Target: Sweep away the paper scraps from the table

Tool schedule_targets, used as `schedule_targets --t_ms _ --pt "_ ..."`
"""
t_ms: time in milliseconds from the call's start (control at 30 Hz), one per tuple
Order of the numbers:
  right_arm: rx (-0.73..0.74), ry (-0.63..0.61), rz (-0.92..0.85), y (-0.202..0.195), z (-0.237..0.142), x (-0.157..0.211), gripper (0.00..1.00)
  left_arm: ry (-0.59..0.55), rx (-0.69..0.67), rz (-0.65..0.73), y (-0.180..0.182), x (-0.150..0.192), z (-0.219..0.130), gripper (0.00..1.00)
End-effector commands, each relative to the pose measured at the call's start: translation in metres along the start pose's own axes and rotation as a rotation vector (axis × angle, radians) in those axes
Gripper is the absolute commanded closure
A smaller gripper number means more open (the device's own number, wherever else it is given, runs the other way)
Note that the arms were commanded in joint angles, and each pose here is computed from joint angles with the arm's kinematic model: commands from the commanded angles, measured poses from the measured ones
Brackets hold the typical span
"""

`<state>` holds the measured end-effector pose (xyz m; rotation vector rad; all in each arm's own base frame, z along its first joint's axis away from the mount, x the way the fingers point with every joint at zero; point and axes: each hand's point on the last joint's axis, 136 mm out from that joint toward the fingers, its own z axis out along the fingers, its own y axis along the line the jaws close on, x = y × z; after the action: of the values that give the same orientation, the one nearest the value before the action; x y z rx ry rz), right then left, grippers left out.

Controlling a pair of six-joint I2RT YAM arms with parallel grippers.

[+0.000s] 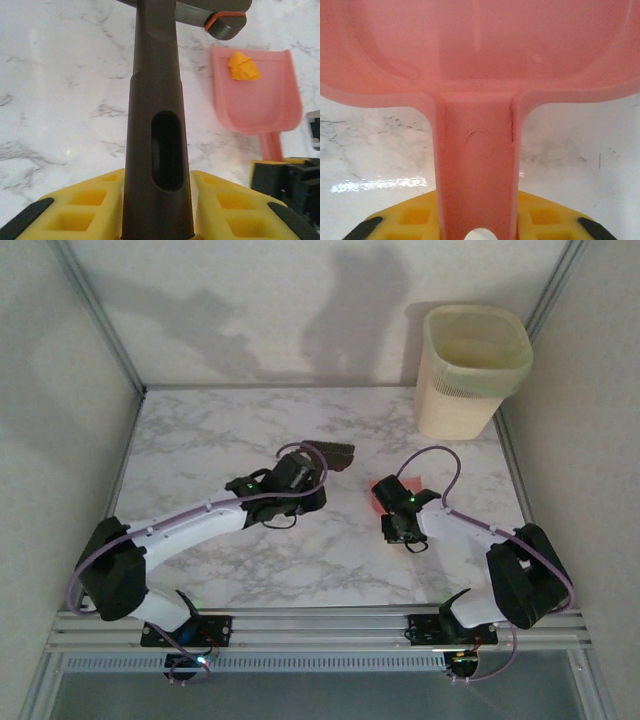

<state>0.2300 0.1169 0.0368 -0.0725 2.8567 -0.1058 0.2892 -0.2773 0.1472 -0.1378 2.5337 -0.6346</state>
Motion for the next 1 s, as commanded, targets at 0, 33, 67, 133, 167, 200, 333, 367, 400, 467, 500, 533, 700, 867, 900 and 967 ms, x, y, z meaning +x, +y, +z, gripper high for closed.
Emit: schedule_targets --t_ms 0,33,67,133,167,200,333,367,400,467,500,533,700,867,900,967 --pt "0.018 -0.056 -0.013 -0.003 -0.005 -0.003 1.00 -0.134 -0.008 -0.026 0.006 -0.021 -0.017 1.00" --pt "0.017 -0.072 -0.016 -0.003 -0.007 -0.004 1.00 -0.149 -0.018 -0.029 0.010 -0.022 -0.019 1.00" --pt "0.014 -0.082 -0.018 -0.002 -0.009 -0.004 1.00 -0.159 -0.028 -0.029 0.014 -0.022 -0.020 1.00" --pt "0.016 -0.110 -0.018 -0.003 -0.013 -0.006 1.00 -0.171 -0.043 -0.030 0.020 -0.022 -0.021 1.00" --pt "0.019 -0.121 -0.019 -0.004 -0.014 -0.007 1.00 -0.174 -0.049 -0.029 0.023 -0.021 -0.021 1.00" --pt "0.023 -0.134 -0.020 -0.004 -0.016 -0.008 1.00 -0.178 -0.057 -0.027 0.026 -0.020 -0.022 1.00" --pt "0.029 -0.195 -0.024 -0.005 -0.029 -0.013 1.00 -0.230 -0.103 -0.028 0.045 -0.019 -0.027 1.00" --pt "0.027 -0.209 -0.023 -0.005 -0.033 -0.015 1.00 -0.244 -0.110 -0.030 0.050 -0.019 -0.029 1.00" --pt "0.024 -0.215 -0.017 -0.006 -0.036 -0.015 1.00 -0.260 -0.117 -0.030 0.055 -0.018 -0.031 1.00" --pt "0.003 -0.222 -0.005 -0.004 -0.046 -0.018 1.00 -0.282 -0.127 -0.031 0.066 -0.014 -0.035 1.00" --pt "-0.004 -0.219 0.000 -0.004 -0.050 -0.018 1.00 -0.292 -0.122 -0.031 0.070 -0.012 -0.037 1.00" --pt "-0.012 -0.224 0.005 -0.002 -0.057 -0.021 1.00 -0.298 -0.105 -0.029 0.072 -0.010 -0.040 1.00" --pt "-0.061 -0.266 0.032 0.004 -0.089 -0.034 1.00 -0.364 -0.031 -0.038 0.084 -0.002 -0.062 1.00" --pt "-0.098 -0.274 0.067 0.008 -0.119 -0.046 1.00 -0.466 -0.045 -0.049 0.113 0.005 -0.073 1.00" --pt "-0.109 -0.280 0.069 0.011 -0.125 -0.049 1.00 -0.480 -0.055 -0.053 0.120 0.007 -0.072 1.00" --pt "-0.126 -0.294 0.073 0.015 -0.136 -0.057 1.00 -0.492 -0.070 -0.055 0.128 0.010 -0.071 1.00"
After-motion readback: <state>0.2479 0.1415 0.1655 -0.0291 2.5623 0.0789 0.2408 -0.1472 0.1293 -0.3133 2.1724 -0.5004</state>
